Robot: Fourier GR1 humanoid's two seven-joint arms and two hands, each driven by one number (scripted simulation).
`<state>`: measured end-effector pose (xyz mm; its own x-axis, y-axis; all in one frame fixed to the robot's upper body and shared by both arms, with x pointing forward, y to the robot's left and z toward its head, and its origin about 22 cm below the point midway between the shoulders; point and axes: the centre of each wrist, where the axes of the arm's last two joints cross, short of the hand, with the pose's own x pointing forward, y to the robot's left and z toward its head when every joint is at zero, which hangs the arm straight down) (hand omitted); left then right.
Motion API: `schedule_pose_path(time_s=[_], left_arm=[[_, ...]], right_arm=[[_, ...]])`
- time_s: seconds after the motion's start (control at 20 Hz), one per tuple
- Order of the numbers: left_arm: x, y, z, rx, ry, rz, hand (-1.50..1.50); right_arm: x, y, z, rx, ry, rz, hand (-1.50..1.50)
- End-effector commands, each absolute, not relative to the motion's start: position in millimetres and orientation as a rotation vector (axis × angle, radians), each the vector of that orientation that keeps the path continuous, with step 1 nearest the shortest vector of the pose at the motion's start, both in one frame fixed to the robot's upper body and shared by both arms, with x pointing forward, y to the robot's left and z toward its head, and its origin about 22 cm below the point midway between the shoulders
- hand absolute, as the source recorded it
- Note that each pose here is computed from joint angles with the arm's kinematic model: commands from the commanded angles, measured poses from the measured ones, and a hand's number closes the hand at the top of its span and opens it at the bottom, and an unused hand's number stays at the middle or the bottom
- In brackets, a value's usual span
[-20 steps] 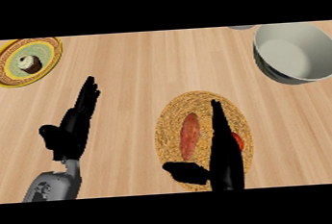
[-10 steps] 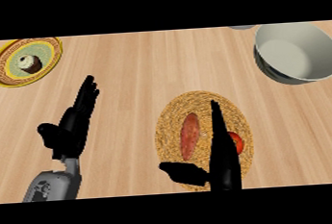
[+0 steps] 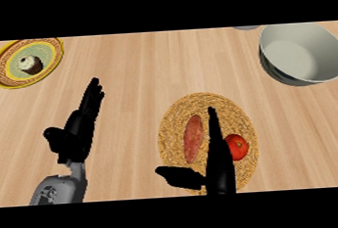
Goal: Pick the sweet potato from the placemat and place it in the bowl
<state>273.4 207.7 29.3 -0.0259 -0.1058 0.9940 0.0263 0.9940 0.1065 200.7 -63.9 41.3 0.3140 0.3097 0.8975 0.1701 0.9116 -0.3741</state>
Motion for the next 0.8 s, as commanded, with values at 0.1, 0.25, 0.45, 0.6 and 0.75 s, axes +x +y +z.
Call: schedule_pose_path(time_s=[0.1,0.25,0.45,0.6,0.75], left_arm=[[277.8,212.1,24.1,0.054,-1.576,-0.106,0.0],[268.8,224.0,31.2,0.059,-1.584,-0.117,0.0],[272.7,207.2,35.1,0.062,-1.599,-0.123,0.0],[272.6,206.5,30.8,0.076,-1.6,-0.094,0.0],[279.7,223.8,27.8,0.067,-1.602,-0.1,0.0]], right_arm=[[226.9,-72.4,10.8,-0.452,-1.236,0.02,-1.5],[209.6,-69.8,-7.9,-0.458,-1.235,0.006,-1.5],[222.0,-61.1,-14.7,-0.531,-1.18,0.044,-1.5],[219.2,-76.1,-21.5,-0.581,-1.111,0.106,-1.5],[230.5,-80.0,-36.1,-0.58,-1.108,0.115,-1.5]])
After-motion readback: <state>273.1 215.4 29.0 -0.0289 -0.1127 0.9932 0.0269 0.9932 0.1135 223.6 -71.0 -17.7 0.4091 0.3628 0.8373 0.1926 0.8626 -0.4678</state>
